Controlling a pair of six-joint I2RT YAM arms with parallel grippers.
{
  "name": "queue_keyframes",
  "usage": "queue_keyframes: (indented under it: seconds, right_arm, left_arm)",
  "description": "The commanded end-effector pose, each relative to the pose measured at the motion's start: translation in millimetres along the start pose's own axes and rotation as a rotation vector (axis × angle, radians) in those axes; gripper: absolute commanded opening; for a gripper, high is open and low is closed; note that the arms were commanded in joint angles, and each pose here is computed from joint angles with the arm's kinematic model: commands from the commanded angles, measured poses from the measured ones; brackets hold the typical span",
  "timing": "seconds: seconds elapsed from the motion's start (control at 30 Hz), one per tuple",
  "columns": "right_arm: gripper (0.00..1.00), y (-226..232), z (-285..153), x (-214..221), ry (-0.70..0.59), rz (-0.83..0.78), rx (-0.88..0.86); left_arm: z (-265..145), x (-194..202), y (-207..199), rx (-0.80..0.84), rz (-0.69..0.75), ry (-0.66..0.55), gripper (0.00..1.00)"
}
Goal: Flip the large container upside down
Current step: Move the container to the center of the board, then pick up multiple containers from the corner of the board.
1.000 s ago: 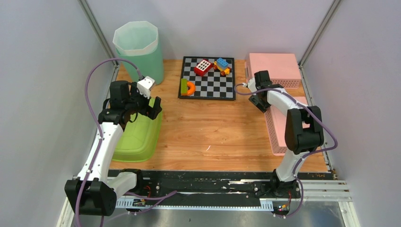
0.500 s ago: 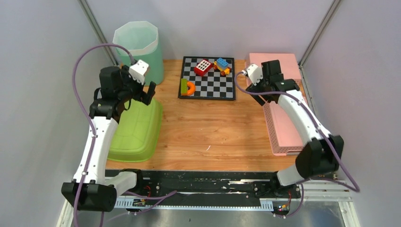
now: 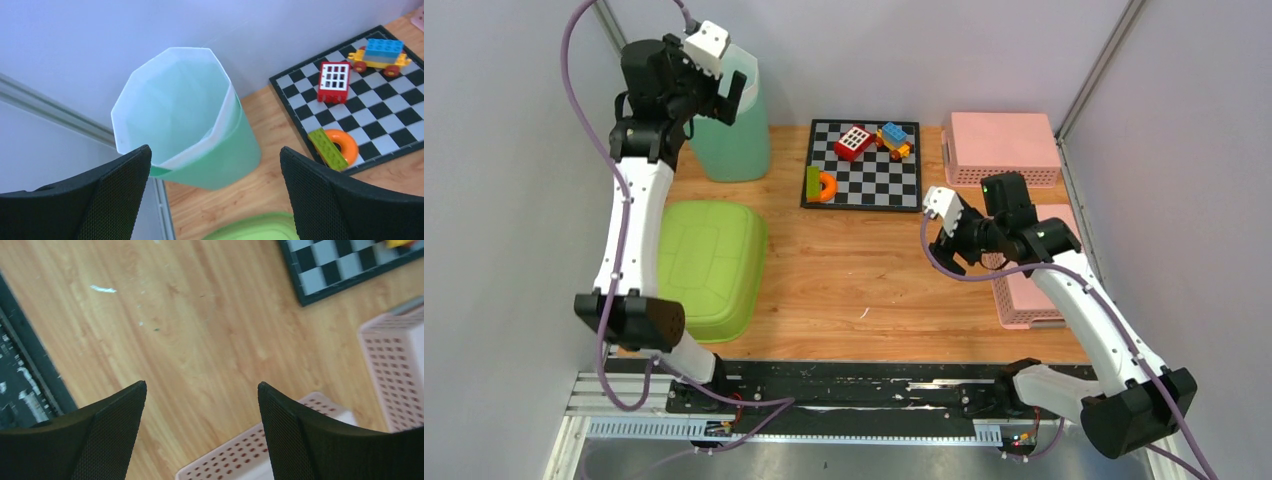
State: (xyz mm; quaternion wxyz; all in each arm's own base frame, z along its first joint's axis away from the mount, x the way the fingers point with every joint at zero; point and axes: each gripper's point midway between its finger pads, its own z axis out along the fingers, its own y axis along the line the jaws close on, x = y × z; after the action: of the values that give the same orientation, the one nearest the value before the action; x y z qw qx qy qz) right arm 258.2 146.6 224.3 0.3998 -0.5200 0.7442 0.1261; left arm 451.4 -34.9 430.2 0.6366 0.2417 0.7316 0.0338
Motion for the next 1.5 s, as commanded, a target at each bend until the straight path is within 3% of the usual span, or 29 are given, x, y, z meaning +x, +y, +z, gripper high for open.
queue_keyframes:
  seconds: [0.0,0.33,1.03,1.17,1.47]
  right_arm:
    - [0.84,45.2,9.9,8.0,-0.054,-0.017,-0.198]
    - [0.83,51.8,28.9,30.4,-0.022,-0.017,-0.227]
    - [0.84,55.3,35.4,36.3,-0.019,-0.014,-0.245]
    - [0.84,55.7,36.4,37.2,-0.016,-0.011,-0.248]
    - [0.84,55.1,36.4,36.8,-0.017,-0.008,-0.245]
  left_arm:
    - [43.3,18.8,16.7,-0.019,0.016,0.086,1.0]
    - [109.8,72.5,8.3,0.071,0.001,0.228,1.0]
    - [146.1,153.7,-7.9,0.117,0.02,0.392,1.0]
    - [148.7,164.2,-9.1,0.127,0.043,0.417,0.94]
    - [150.5,182.9,-16.6,0.172,0.073,0.462,0.7]
